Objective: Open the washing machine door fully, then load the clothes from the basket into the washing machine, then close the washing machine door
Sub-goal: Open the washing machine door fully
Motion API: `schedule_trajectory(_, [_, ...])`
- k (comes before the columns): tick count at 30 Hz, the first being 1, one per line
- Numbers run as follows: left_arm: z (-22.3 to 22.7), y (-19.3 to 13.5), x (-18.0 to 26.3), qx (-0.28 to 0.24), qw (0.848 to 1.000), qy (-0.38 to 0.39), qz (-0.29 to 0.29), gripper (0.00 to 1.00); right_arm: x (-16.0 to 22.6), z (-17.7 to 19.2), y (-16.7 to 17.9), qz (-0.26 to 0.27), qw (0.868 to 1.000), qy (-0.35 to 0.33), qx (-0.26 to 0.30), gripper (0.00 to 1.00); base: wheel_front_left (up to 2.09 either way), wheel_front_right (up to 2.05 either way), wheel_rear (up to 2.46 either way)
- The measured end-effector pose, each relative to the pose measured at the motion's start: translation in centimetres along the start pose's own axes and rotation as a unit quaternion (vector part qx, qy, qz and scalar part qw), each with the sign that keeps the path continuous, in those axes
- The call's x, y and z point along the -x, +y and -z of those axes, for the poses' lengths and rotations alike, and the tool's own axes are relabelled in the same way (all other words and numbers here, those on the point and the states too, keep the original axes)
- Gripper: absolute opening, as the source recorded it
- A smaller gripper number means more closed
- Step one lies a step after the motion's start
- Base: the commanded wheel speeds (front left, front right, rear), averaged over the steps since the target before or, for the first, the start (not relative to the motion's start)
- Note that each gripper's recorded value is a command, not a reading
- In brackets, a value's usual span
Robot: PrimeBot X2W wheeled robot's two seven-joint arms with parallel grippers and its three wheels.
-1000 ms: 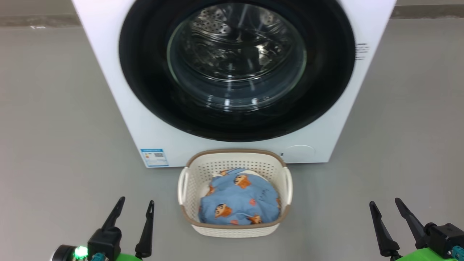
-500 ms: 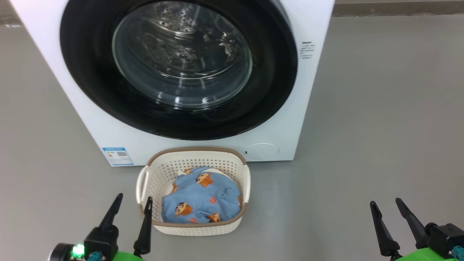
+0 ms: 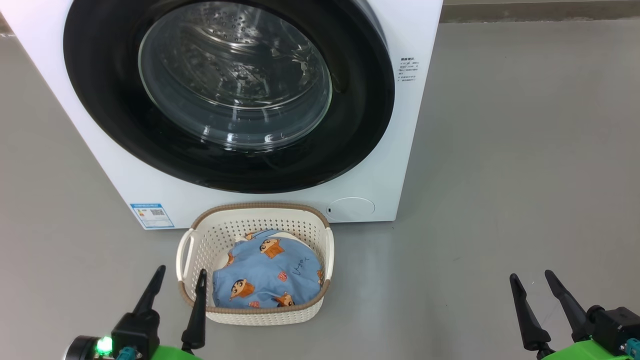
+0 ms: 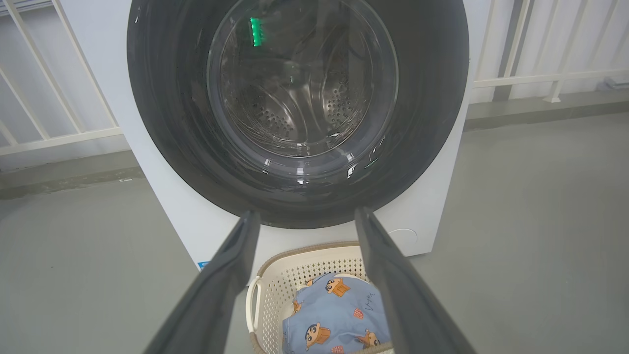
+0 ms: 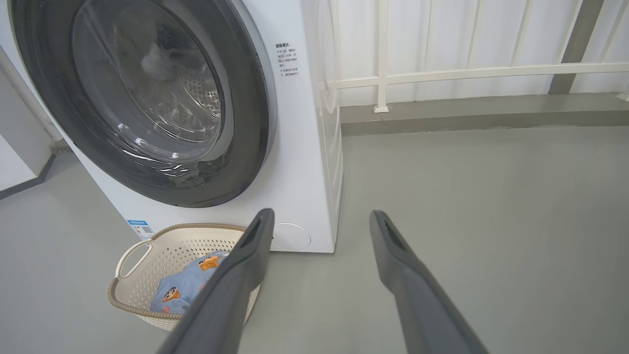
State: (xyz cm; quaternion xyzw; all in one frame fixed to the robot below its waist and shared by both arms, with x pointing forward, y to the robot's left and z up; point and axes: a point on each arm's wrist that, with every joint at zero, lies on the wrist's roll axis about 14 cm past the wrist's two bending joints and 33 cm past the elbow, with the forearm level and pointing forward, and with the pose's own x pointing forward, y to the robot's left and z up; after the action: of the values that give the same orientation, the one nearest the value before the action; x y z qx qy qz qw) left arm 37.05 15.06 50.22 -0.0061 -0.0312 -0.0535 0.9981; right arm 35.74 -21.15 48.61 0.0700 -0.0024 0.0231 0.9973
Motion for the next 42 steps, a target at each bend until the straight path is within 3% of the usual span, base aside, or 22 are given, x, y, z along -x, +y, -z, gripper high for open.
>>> schedule_trajectory(6, [0.0, 0.0, 0.0, 0.001, 1.000, 0.000, -0.001, 1.00, -0.2, -0.6, 0.1, 0.000, 1.000, -0.011, -0.004, 1.00, 0.00, 0.00, 0.00])
schedule_trajectory(7, [0.0, 0.1, 0.0, 0.003, 1.000, 0.001, -0.001, 1.00, -0.2, -0.9, 0.2, -0.001, 1.000, -0.015, -0.007, 0.46, 0.00, 0.00, 0.00])
schedule_trajectory(8, [0.0, 0.1, 0.0, 0.005, 1.000, 0.000, -0.002, 1.00, -0.3, -1.0, 0.3, -0.003, 1.000, -0.016, -0.006, 0.00, 0.00, 0.00, 0.00])
schedule_trajectory(19, [0.1, 0.1, 0.0, 0.009, 1.000, 0.001, -0.004, 1.00, -0.4, -1.6, 0.5, -0.002, 0.999, -0.028, -0.031, 0.00, 0.00, 0.00, 0.00])
schedule_trajectory(24, [0.2, 0.1, 0.0, 0.009, 1.000, 0.002, -0.003, 1.00, -0.2, -1.8, -0.9, 0.049, 0.988, -0.050, -0.141, 0.00, 0.00, 0.00, 0.00])
schedule_trajectory(28, [0.3, 0.1, -0.1, 0.009, 1.000, 0.004, -0.003, 1.00, 0.0, -1.9, -2.2, 0.075, 0.975, -0.062, -0.199, 0.00, 0.00, 0.00, 0.00])
schedule_trajectory(34, [0.7, 0.4, 0.0, 0.010, 1.000, 0.010, -0.007, 1.00, 0.4, -1.7, -4.7, 0.124, 0.938, -0.086, -0.312, 0.00, 0.00, 0.00, 0.00])
schedule_trajectory(42, [1.6, 0.4, -0.4, 0.010, 1.000, 0.023, -0.009, 1.00, 0.0, -0.7, -8.9, 0.191, 0.874, -0.114, -0.431, 0.00, 0.00, 0.00, 0.00])
